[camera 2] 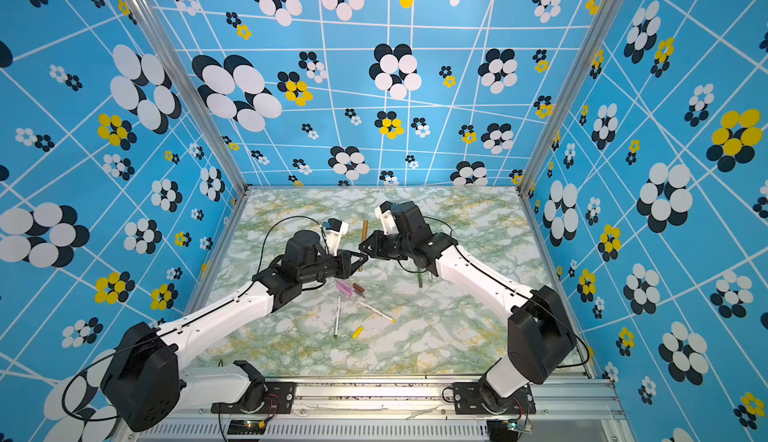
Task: Insert the pens into the pen caps
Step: 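Press the tan cap down onto the pen while the left gripper holds it steady, then open the left gripper off the capped tan pen while the right gripper lifts it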
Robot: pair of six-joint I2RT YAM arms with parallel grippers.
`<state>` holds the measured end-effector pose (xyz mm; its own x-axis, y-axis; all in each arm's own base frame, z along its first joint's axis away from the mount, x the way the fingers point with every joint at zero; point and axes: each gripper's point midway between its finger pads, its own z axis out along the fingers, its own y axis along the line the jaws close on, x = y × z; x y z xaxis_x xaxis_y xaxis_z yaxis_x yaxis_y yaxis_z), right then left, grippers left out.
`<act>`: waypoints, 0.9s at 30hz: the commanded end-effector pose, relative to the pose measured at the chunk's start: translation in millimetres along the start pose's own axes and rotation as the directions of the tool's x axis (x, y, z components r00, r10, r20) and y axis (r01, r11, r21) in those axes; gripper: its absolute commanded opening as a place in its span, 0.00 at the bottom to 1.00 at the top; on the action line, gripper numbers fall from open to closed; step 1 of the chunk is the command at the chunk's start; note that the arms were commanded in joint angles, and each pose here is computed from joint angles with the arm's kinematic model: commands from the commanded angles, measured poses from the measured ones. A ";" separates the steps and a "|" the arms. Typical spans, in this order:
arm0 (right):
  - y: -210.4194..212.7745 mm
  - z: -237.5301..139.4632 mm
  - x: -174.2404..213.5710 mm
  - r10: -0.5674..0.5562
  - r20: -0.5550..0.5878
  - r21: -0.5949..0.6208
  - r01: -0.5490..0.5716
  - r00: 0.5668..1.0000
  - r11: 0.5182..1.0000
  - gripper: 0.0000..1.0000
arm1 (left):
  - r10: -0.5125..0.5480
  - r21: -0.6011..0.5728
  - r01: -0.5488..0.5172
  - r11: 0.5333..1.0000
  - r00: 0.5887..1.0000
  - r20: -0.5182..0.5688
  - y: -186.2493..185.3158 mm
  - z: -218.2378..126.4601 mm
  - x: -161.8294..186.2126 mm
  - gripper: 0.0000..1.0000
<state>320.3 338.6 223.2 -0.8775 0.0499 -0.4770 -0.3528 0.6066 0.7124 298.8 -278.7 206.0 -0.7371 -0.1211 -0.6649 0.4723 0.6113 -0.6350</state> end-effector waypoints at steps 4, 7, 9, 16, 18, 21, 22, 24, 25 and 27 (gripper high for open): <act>1.7 9.3 -5.1 0.012 0.008 -0.011 -0.012 1.000 1.000 0.17 | 0.030 0.058 -0.031 0.998 0.999 0.017 -16.0 1.6 -6.3 0.00; 0.2 10.3 -5.0 0.012 0.008 -0.009 -0.012 1.000 1.000 0.17 | 0.030 0.061 -0.031 0.998 0.999 0.016 -16.7 2.5 -7.0 0.00; -0.4 11.3 -4.6 0.013 0.006 -0.007 -0.013 1.000 1.000 0.18 | 0.029 0.061 -0.030 0.998 0.999 0.015 -16.5 2.9 -6.9 0.00; -1.8 12.4 -3.7 0.014 0.007 -0.006 -0.014 1.000 1.000 0.21 | 0.027 0.056 -0.028 0.998 0.999 0.017 -15.9 3.7 -8.2 0.00; -1.1 12.9 -3.1 0.014 0.006 -0.007 -0.014 1.000 1.000 0.20 | 0.026 0.053 -0.027 0.998 1.000 0.018 -15.1 4.0 -8.2 0.00; -0.5 11.6 -3.1 0.014 0.008 -0.008 -0.014 1.000 1.000 0.15 | 0.023 0.044 -0.024 0.999 0.999 0.024 -14.0 3.4 -9.4 0.00; 0.2 10.4 -4.2 0.013 0.012 -0.009 -0.013 1.000 1.000 0.13 | 0.021 0.039 -0.022 0.999 0.999 0.026 -13.0 3.4 -9.4 0.00; -0.4 9.9 -3.5 0.014 0.013 -0.005 -0.014 1.000 1.000 0.09 | 0.015 0.031 -0.016 0.999 0.999 0.030 -11.3 3.6 -9.8 0.00; -0.5 9.3 -3.9 0.013 0.016 -0.002 -0.013 1.000 1.000 0.08 | 0.013 0.028 -0.014 1.000 0.999 0.034 -10.4 3.4 -9.9 0.00; -2.9 8.2 -4.5 0.018 0.023 0.013 -0.018 1.000 1.000 0.08 | 0.009 0.021 -0.009 1.000 0.999 0.036 -8.8 3.3 -9.6 0.00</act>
<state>326.5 343.7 217.2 -0.8774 0.0583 -0.4762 -0.3491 0.6032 0.7171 299.6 -279.6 204.2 -0.7422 -0.1258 -0.6583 0.4639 0.6125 -0.6400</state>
